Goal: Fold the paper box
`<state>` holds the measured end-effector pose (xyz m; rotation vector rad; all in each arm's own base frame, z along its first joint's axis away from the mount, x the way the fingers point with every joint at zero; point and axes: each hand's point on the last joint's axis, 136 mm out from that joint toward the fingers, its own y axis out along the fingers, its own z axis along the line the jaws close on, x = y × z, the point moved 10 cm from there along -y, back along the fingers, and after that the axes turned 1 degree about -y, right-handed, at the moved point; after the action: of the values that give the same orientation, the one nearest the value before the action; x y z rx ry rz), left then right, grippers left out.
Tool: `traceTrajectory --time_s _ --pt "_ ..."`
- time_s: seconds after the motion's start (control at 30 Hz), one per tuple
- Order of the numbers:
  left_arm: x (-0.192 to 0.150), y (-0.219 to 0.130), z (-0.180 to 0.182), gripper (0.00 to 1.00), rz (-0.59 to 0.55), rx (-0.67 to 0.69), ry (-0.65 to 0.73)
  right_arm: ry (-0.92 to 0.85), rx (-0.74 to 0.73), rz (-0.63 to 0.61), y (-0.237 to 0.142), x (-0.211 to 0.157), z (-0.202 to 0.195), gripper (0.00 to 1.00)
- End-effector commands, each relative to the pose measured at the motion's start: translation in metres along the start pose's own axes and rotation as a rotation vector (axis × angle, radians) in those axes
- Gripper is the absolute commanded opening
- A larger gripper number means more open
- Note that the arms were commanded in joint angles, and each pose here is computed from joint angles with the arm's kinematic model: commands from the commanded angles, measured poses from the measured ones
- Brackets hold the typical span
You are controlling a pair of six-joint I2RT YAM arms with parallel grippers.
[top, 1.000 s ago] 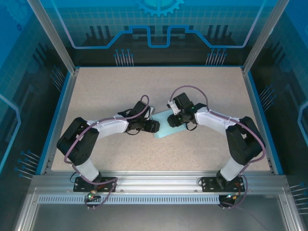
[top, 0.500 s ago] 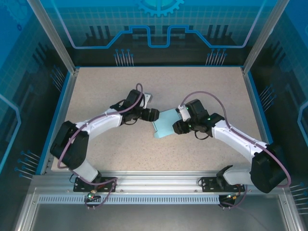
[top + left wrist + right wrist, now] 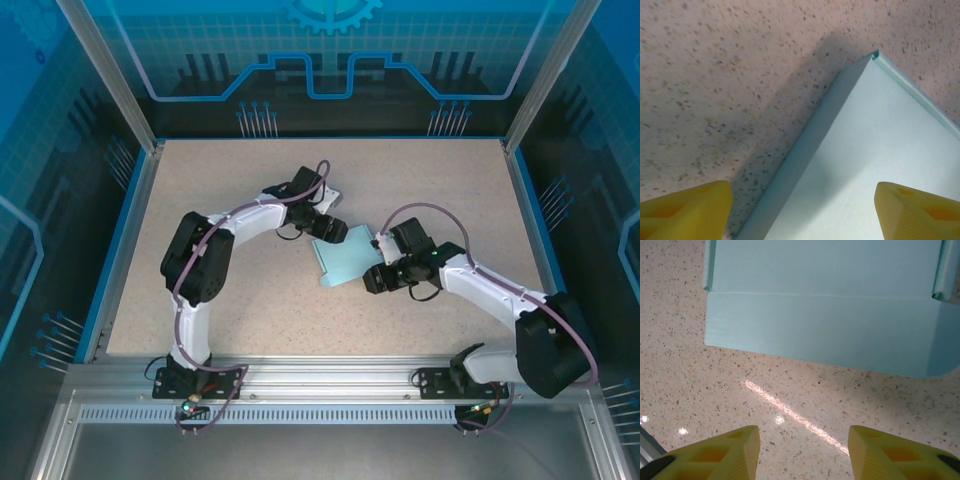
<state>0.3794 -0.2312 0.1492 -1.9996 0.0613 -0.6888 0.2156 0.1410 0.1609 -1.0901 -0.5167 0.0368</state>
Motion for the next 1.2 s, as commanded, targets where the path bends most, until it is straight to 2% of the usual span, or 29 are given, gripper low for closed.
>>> traceTrajectory --time_s 0.0,0.2,0.53,0.67,0.83,1.17 --pt "-0.005 -0.002 -0.002 0.76 0.075 -0.068 0.01 0.061 0.085 0.043 0.012 -0.004 -0.004 0.51" --pt "-0.016 -0.01 -0.008 0.7 0.084 -0.133 -0.028 0.129 0.16 0.04 0.03 0.004 -0.017 0.51" --pt "-0.052 -0.024 -0.015 0.71 0.061 -0.207 -0.121 0.214 0.202 -0.039 0.03 0.041 -0.049 0.5" --pt "-0.049 -0.024 -0.01 0.74 0.044 -0.163 -0.126 0.249 0.204 -0.065 0.029 0.041 -0.057 0.5" --pt "-0.035 -0.009 0.001 0.73 0.062 -0.122 -0.155 0.311 0.256 -0.115 0.033 0.035 -0.056 0.51" --pt "-0.041 0.004 0.007 0.55 0.094 -0.11 -0.202 0.407 0.347 -0.206 0.047 0.018 -0.054 0.49"
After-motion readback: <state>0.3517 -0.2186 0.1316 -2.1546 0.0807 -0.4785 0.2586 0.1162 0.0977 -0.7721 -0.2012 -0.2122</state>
